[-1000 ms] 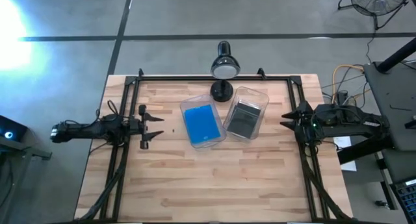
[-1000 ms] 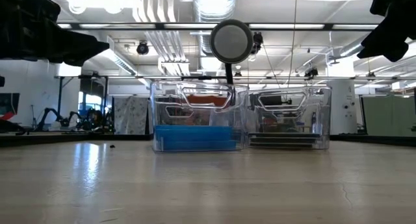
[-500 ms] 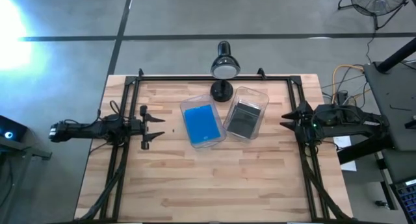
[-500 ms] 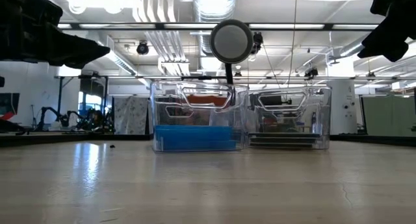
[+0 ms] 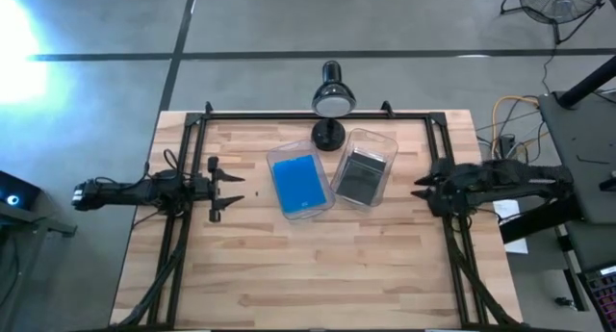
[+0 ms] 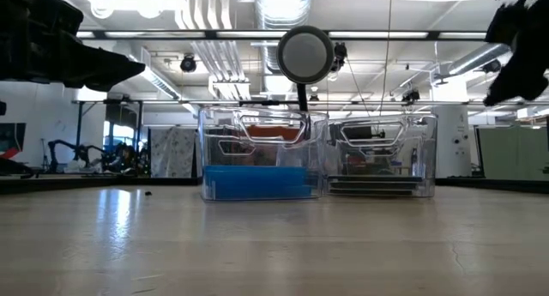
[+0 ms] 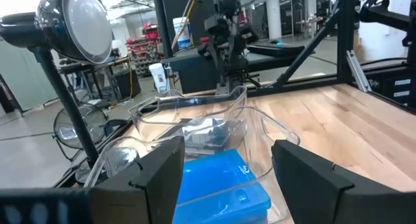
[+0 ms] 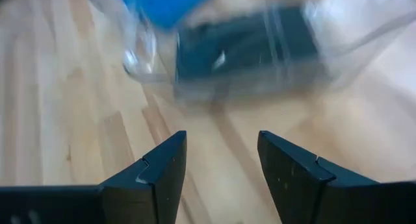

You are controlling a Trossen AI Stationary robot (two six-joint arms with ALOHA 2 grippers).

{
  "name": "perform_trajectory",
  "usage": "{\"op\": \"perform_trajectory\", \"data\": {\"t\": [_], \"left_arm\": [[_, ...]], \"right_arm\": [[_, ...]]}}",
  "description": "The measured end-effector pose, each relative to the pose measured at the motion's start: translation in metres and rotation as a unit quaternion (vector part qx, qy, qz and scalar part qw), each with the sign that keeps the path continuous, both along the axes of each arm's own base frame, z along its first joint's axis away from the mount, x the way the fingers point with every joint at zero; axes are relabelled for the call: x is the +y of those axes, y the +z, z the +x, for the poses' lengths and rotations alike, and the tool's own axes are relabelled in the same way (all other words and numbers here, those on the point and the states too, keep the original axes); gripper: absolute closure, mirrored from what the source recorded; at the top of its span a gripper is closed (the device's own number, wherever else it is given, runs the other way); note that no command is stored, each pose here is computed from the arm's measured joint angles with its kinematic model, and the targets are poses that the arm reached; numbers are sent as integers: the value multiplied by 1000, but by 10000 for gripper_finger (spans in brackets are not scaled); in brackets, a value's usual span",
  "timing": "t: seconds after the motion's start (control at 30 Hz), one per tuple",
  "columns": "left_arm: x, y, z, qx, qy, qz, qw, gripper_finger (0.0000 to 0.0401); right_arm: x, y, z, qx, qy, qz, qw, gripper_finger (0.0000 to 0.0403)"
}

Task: Pick & place jewel cases by type
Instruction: Return to Home Position

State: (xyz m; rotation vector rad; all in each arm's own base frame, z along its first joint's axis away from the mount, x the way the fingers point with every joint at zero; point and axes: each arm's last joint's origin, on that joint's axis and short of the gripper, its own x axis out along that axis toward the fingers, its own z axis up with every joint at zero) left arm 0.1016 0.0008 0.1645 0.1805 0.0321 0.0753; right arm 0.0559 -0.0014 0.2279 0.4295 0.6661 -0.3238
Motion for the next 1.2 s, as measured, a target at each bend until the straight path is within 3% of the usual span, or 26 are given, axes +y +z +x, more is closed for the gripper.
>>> {"op": "perform_trajectory", "data": {"t": [0.37,0.43,0.53,0.6,0.7,0.83,0.87,1.03,1.2], "left_arm": [[0,-1,0,5,-1,0,1000,188],[0,-1,1,7,-1,0,1000,188],[0,-1,1,7,-1,0,1000,188],[0,-1,1,7,-1,0,1000,188],[0,-1,1,7,-1,0,1000,188],[0,-1,1,6,-1,0,1000,188],[0,-1,1,7,-1,0,1000,188],[0,-1,1,7,0,0,1000,188],[0,-1,1,7,0,0,1000,188]], "right_arm": [[3,-60,16,64,-68,72,993,221],[3,-69,18,50,-136,129,981,220],[2,-80,27,-31,-244,230,942,221],[3,-77,36,-95,-231,264,932,222],[4,-58,52,-239,-173,251,922,222],[4,-52,57,-390,-132,246,877,222],[4,-54,56,-405,-133,253,869,222],[3,-70,53,-349,-183,285,873,223],[4,-67,48,-356,-138,285,879,223]]}}
